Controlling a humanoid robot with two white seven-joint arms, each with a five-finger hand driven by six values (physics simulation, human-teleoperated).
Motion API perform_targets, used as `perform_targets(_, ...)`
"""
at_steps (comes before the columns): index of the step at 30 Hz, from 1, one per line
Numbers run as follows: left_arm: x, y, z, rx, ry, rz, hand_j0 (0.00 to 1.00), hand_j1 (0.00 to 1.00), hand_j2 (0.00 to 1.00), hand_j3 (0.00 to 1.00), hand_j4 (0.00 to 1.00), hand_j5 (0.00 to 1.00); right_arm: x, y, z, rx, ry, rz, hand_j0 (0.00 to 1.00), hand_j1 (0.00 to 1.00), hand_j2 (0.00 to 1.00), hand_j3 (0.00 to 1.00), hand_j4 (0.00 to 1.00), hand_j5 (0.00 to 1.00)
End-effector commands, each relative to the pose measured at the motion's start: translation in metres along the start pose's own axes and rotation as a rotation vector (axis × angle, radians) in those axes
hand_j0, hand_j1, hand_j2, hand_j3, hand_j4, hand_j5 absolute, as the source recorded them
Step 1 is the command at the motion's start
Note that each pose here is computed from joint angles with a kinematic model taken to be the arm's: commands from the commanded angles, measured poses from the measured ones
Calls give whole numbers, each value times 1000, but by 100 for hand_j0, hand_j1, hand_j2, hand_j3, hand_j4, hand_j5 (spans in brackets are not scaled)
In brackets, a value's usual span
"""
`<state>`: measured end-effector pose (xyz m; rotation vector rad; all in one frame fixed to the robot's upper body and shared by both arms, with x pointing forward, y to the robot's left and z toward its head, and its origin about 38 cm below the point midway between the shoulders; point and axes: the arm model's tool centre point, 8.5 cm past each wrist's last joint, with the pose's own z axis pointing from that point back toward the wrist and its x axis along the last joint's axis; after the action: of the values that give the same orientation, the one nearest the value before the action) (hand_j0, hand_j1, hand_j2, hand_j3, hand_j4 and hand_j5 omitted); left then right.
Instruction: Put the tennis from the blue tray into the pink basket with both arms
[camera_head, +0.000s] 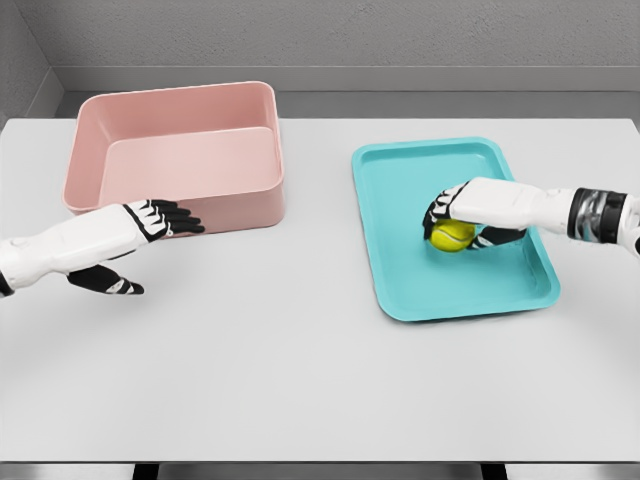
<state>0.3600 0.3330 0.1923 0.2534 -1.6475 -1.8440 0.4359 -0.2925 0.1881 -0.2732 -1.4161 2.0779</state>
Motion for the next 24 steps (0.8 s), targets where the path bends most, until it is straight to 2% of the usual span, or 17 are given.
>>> perform_targets(1,0,1,0,4,0,5,100,100,100,100,100,100,4,-3,0,-10,-11,4,59,59,59,59,59,59)
perform_targets(6,-1,2,1,4,4,3,100,100,100,100,100,100,14,-23,-4,-40,-44,47,59,59,59,59,59,59)
perform_targets(15,0,3,-1,11,-1,2,100,100,100,100,100,100,34,-57,-35,-93,-121,101,59,59,59,59,59,59)
perform_targets(24,-1,4,-1,13,0,0,100,100,100,100,100,100,46,-61,-46,-105,-161,109,59,59,59,59,59,59)
